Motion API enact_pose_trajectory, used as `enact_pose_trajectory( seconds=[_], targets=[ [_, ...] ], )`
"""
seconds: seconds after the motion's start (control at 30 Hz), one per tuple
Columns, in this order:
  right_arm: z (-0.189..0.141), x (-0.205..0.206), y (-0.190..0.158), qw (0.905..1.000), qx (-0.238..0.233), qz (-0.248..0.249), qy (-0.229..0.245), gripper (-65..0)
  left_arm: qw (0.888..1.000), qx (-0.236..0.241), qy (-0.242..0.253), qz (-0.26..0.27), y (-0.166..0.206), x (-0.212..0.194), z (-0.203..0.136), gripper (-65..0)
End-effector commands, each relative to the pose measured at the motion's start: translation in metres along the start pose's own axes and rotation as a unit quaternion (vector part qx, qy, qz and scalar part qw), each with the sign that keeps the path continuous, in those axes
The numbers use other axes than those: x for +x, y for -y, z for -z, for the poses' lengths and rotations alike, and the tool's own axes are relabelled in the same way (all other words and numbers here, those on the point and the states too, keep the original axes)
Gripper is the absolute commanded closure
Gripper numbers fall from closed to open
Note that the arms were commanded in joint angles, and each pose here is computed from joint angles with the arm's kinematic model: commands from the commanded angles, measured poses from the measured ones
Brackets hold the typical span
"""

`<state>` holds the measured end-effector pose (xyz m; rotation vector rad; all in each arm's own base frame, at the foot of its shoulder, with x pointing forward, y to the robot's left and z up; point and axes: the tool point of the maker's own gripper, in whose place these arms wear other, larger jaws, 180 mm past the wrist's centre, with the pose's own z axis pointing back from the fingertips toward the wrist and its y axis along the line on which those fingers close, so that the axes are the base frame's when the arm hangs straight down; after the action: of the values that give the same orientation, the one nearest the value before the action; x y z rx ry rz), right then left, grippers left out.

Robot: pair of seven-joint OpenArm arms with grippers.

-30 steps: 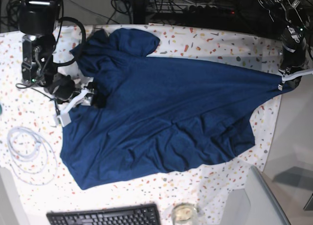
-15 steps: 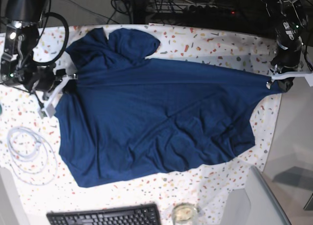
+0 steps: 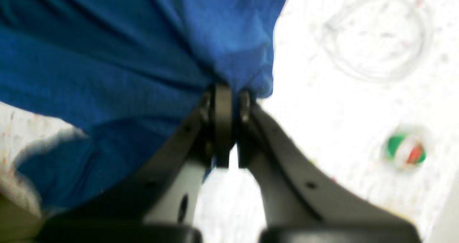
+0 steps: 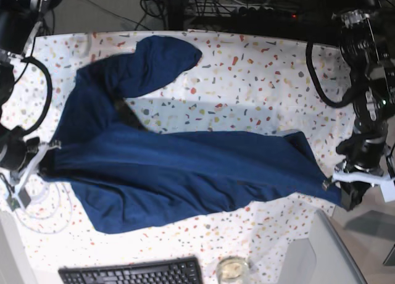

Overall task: Layout the t-shirt on the table in an organized manner, then fold the t-shirt properly
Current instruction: 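Lift the stretched edge and sweep it over the shirt body, then lower the shirt and reposition the right gripper to a new edge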

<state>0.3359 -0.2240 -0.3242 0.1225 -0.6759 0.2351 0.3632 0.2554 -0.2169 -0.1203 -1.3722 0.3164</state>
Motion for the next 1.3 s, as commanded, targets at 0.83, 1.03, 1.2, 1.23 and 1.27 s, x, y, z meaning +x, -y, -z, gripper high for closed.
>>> enact_pose_trajectory(
  seconds=[0.83,1.03,1.2,1.23,1.27],
  targets=[
    [0.075,-0.084,-0.013,0.9956,0.049,0.058,-0.055,-46.7,0.987,0.011,-0.158,0.011,-0.015,-0.128,-0.008,0.0],
    [0.045,-0.121,-0.09,0.9935,0.097,0.041,-0.043,-46.1,0.982,0.021,-0.19,0.013,-0.025,-0.155,-0.029,0.0],
    [0.058,-0.149,-0.124,0.9887,0.119,0.023,-0.089,-46.1,0.987,0.032,-0.154,0.02,-0.036,-0.156,-0.044,0.0],
    [0.062,-0.155,-0.132,0.9877,0.119,0.009,-0.101,-46.1,0.988,0.033,-0.153,0.021,-0.038,-0.158,-0.047,0.0],
    [0.065,-0.16,-0.139,0.9866,0.12,0.001,-0.11,-46.1,0.987,0.035,-0.155,0.021,-0.039,-0.16,-0.049,0.0]
  ],
)
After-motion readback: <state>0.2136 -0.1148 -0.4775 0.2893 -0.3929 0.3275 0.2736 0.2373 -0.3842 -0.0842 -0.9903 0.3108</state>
